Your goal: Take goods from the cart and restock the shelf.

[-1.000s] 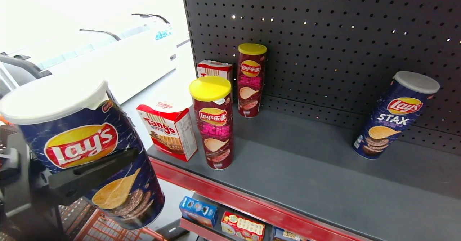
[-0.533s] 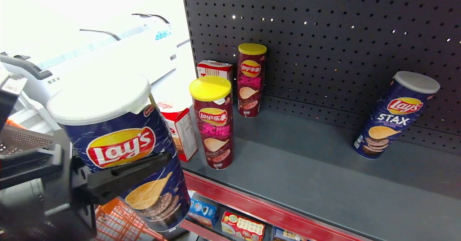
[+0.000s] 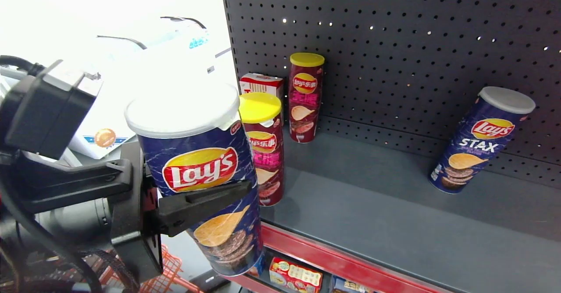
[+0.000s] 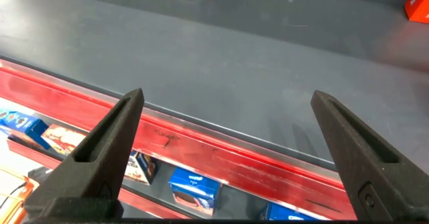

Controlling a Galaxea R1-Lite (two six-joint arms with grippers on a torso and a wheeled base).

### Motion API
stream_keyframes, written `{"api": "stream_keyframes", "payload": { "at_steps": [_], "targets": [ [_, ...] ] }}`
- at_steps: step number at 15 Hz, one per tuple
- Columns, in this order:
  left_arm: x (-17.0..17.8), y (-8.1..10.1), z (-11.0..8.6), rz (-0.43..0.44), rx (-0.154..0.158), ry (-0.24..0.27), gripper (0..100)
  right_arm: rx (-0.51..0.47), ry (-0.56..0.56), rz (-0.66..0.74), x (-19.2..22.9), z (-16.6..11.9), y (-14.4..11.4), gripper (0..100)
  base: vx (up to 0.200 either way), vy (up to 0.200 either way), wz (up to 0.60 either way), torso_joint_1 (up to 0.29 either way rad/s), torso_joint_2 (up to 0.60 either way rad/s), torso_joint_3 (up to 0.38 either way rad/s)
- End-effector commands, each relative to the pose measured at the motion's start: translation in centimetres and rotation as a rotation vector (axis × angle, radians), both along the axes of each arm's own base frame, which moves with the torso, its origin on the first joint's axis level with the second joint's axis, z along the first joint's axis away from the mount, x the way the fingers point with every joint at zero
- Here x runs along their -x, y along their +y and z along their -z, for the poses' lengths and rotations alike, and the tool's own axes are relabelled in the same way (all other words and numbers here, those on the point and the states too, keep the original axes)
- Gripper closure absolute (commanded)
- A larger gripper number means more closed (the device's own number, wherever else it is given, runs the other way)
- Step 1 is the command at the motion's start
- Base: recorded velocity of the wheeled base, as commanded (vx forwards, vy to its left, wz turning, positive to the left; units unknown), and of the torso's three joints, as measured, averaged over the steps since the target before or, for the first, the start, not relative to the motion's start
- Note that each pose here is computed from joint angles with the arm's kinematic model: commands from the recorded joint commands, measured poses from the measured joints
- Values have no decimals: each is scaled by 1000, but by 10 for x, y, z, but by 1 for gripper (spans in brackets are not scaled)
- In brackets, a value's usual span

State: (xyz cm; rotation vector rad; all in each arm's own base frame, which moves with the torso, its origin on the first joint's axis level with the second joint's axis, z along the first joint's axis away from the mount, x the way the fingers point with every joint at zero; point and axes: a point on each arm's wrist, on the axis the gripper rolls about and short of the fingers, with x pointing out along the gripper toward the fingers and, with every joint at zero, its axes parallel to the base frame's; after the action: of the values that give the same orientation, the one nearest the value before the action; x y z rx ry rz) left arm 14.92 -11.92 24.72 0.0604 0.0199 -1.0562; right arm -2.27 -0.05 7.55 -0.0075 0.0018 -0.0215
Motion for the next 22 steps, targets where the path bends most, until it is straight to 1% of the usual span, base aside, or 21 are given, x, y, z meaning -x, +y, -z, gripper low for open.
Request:
{"api": "stream_keyframes", "payload": {
  "at_steps": [1,10,19,20,22],
  "targets": [
    [0,-6,2,31,-7,10,100,0,1,0,0,0,0,0,0,0,-600,7,2,-2],
    [0,-6,4,43,-12,16,100,0,1,0,0,0,0,0,0,0,-600,2,3,0],
    [5,0,8,28,-14,21,100,2,1,-2,0,0,0,0,0,0,0,0,0,0],
    [5,1,9,28,-15,22,100,2,1,-2,0,0,0,0,0,0,600,7,2,2],
    [6,1,12,26,-21,29,100,2,0,-2,0,0,0,0,0,0,0,0,0,0]
  ]
}}
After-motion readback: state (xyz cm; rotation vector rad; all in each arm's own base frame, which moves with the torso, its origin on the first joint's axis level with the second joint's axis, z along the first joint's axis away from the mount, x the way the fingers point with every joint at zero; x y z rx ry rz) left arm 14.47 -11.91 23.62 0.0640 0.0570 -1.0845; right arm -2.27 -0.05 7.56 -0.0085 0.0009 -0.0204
